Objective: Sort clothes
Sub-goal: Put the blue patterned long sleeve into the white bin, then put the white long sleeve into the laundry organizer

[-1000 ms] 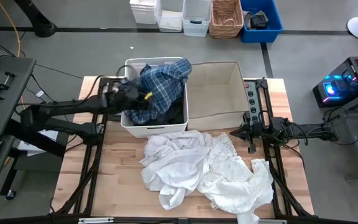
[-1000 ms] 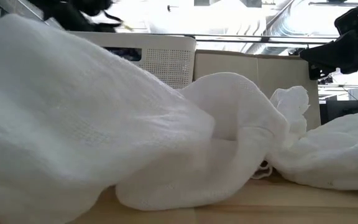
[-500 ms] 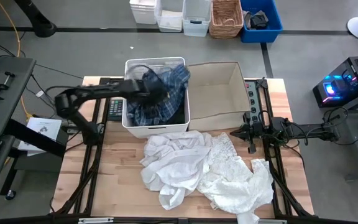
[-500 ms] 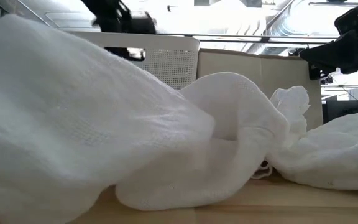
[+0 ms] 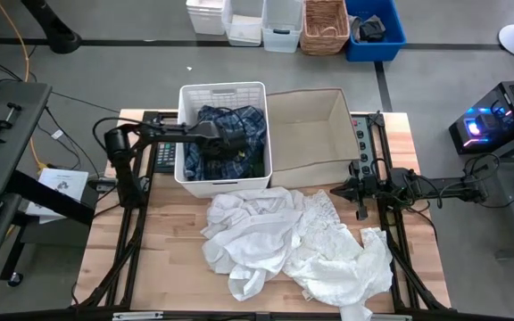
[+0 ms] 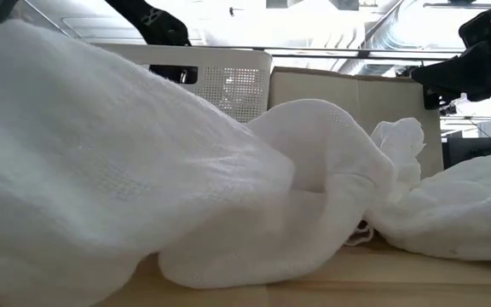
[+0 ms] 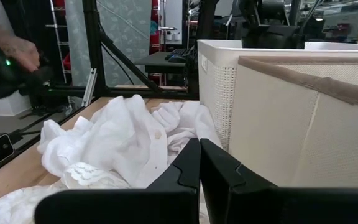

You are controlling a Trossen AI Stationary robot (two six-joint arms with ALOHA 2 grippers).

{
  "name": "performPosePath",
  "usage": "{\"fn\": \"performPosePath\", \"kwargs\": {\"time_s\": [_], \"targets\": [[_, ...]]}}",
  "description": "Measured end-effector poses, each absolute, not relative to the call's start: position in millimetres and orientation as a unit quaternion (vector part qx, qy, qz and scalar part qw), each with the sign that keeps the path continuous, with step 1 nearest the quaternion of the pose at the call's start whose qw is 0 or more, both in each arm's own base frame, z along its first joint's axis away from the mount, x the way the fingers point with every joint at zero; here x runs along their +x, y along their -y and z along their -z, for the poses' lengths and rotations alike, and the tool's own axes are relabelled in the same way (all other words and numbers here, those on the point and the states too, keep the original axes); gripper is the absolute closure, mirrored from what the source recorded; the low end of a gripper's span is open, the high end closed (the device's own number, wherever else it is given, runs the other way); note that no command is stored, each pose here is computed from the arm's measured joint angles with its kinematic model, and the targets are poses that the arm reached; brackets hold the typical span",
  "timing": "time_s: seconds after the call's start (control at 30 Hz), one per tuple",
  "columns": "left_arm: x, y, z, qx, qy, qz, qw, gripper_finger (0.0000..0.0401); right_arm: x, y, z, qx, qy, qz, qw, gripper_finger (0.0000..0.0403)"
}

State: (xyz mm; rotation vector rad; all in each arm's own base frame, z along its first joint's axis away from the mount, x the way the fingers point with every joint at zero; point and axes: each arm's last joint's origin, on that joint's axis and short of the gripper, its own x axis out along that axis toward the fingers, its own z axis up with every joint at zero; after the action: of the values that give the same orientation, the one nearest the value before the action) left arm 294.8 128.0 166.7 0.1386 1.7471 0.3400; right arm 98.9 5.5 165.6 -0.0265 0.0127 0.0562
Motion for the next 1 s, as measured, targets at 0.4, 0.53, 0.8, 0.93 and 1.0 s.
{"fn": "performPosePath", "kwargs": {"time_s": [0.4,0.53,0.8,0.93,1.0], "targets": [[301,-132,-269,0.078,-0.668,-0.173,0.720,0.0228,99,-6,-166,-0.013,-0.006,-0.028,0.999,0.0402],[292,-131,-305,0.070,-0.646,-0.178,0.739,0.0204,99,-6,-166,-0.013,-0.006,-0.028,0.999,0.0402],[266,-118,-376,0.057,-0.586,-0.212,0.780,0.0195,99,-6,-166,-0.013,-0.007,-0.028,0.999,0.0402],[251,-108,-417,0.002,-0.484,-0.201,0.852,0.0195,99,-5,-166,-0.013,-0.007,-0.028,1.000,0.0402],[244,-101,-436,-0.042,-0.405,-0.187,0.894,0.0195,99,-6,-166,-0.013,-0.007,-0.028,0.999,0.0402]]}}
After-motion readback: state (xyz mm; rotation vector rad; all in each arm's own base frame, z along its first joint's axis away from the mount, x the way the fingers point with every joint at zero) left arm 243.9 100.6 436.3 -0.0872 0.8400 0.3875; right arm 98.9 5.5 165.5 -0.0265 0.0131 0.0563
